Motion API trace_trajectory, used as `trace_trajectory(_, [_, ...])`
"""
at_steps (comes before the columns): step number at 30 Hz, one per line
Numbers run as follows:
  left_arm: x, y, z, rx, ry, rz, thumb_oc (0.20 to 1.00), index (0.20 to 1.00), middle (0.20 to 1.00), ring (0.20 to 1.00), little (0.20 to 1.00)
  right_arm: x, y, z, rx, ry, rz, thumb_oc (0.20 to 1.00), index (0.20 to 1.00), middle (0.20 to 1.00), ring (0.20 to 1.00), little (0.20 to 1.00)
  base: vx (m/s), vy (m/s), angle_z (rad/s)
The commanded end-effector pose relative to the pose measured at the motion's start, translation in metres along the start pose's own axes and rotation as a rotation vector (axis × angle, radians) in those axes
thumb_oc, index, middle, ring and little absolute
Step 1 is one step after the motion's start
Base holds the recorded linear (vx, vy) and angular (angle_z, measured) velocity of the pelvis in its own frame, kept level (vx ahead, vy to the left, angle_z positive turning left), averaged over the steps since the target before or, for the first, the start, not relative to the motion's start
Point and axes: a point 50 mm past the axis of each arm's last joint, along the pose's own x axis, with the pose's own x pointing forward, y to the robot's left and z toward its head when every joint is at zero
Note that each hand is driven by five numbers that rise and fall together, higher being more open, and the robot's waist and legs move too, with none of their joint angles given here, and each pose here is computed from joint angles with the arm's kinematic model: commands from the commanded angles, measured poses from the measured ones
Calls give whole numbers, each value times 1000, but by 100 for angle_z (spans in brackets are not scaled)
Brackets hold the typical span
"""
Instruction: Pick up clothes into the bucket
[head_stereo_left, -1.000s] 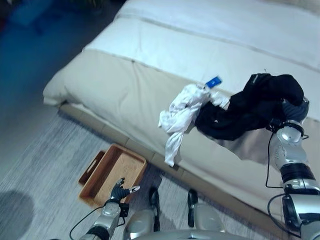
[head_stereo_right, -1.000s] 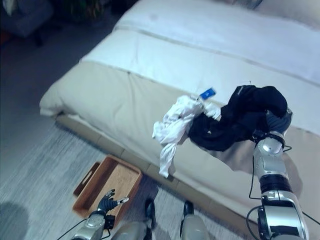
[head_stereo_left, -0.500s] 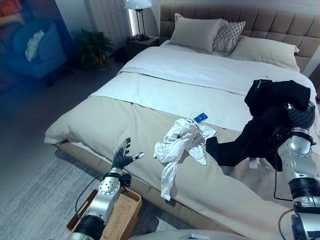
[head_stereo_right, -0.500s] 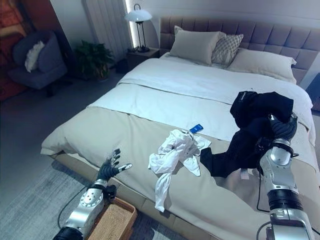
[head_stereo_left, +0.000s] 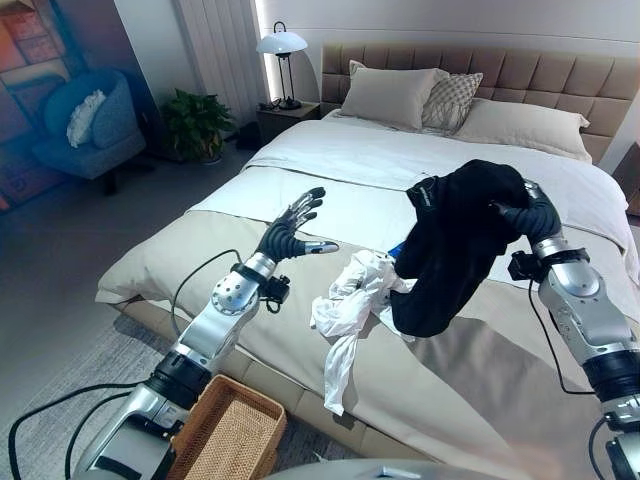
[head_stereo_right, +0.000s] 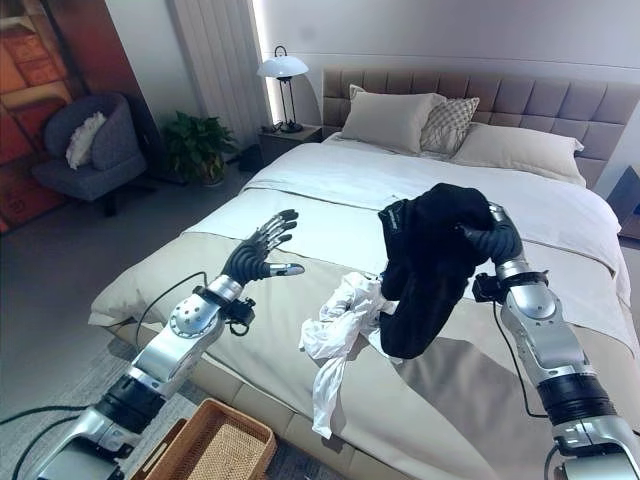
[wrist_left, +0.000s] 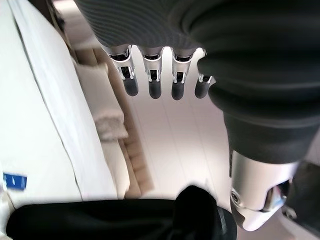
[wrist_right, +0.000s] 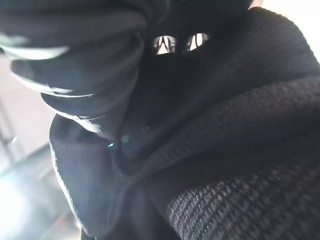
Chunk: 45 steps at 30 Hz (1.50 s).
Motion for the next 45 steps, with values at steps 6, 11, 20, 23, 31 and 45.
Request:
trace_trajectory(6, [37, -13, 19, -45, -38, -108, 1000, 1000, 1000, 1000, 1000, 26, 23, 87, 17, -345, 201, 200, 200, 200, 200, 200, 2, 8, 4])
trace_trajectory(11, [47, -29, 22, -113, -18, -178, 1000, 1000, 1000, 1000, 1000, 26, 47, 108, 30, -429, 310, 200, 200, 200, 200, 200, -6, 6, 5])
trace_trajectory(20, [57, -60, 35, -252, 30, -392, 1000, 1000, 1000, 1000, 1000, 21, 74, 136, 54, -545, 438, 200, 200, 200, 200, 200, -2, 1, 1])
trace_trajectory(23, [58, -73, 41, -270, 64, -502, 1000, 1000, 1000, 1000, 1000, 19, 82, 142, 63, -566, 479, 200, 200, 200, 200, 200, 0, 0, 0])
trace_trajectory(31, [60, -88, 48, -273, 107, -616, 1000, 1000, 1000, 1000, 1000, 14, 91, 152, 53, -612, 529, 200, 200, 200, 200, 200, -1, 0, 0])
trace_trajectory(45, [20, -82, 14, -679, 252, -644, 200, 200, 200, 200, 200, 24, 77, 137, 55, -573, 412, 200, 200, 200, 200, 200, 0, 0, 0])
